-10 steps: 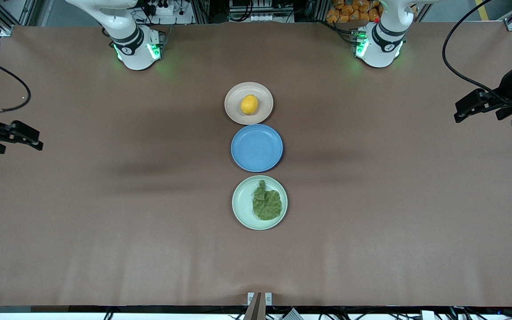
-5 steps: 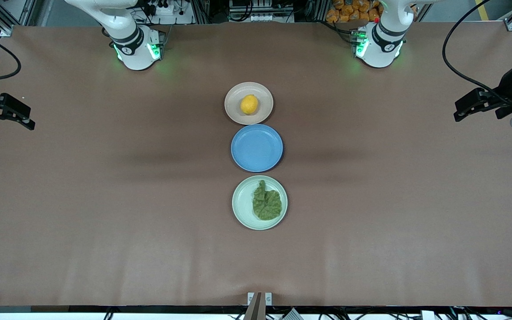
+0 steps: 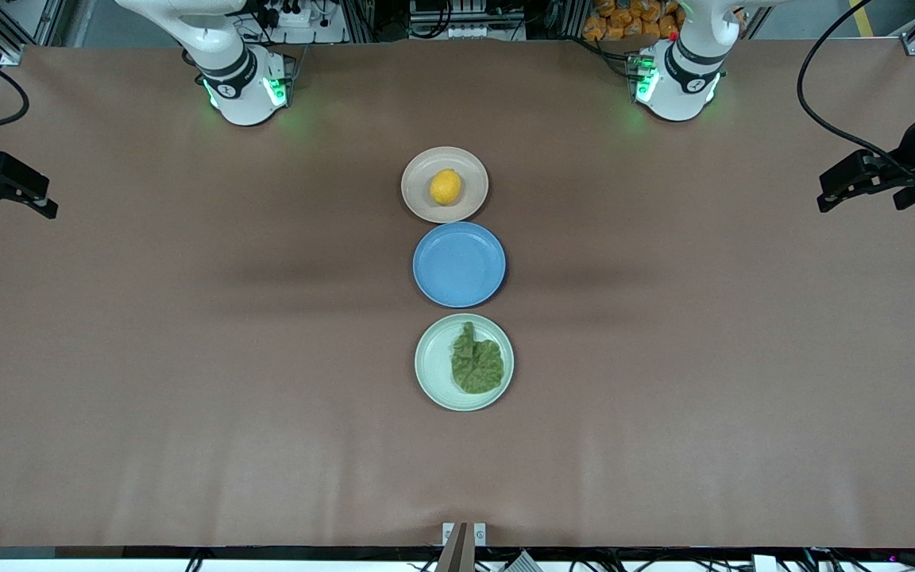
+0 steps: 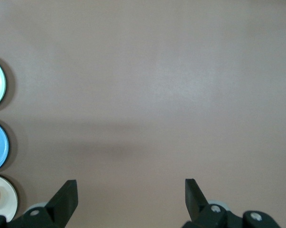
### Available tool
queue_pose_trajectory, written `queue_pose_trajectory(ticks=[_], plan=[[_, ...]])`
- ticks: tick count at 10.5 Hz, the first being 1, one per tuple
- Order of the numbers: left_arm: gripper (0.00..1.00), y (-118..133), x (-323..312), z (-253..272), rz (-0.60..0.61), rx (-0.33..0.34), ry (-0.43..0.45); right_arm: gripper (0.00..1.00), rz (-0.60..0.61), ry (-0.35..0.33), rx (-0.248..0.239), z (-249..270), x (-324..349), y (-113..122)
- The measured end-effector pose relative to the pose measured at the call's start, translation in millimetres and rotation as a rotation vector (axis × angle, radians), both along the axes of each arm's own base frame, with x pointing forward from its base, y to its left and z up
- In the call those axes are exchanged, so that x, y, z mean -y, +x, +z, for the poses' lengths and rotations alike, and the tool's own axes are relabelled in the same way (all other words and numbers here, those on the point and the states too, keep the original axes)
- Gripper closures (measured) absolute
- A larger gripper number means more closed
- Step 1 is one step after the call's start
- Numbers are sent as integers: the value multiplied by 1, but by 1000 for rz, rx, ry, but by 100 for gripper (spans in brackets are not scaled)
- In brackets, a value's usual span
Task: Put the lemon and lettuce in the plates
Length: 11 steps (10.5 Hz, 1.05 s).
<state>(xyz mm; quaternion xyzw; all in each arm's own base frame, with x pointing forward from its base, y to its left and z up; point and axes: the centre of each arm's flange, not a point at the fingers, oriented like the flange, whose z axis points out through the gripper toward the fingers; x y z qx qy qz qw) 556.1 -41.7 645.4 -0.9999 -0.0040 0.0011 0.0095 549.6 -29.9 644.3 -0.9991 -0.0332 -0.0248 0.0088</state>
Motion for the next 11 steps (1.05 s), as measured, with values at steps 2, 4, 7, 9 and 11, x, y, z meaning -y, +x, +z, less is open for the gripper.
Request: queue_pose_trajectory(ticks=[2,4,7,9,11], plan=[[0,0,-2,0,-5,-1,0,0,-5,2,-31,-1,1,-4],[0,0,-2,0,-4,-1,0,0,-6,2,-37,-1,2,-5],[0,0,-2,0,-4,0,0,0,-6,2,-37,-1,2,-5],[0,0,-2,2,-4,4,0,0,-6,2,-37,-1,2,-5],[0,0,-2,3,-4,6,0,0,-5,2,-37,-1,1,-5]])
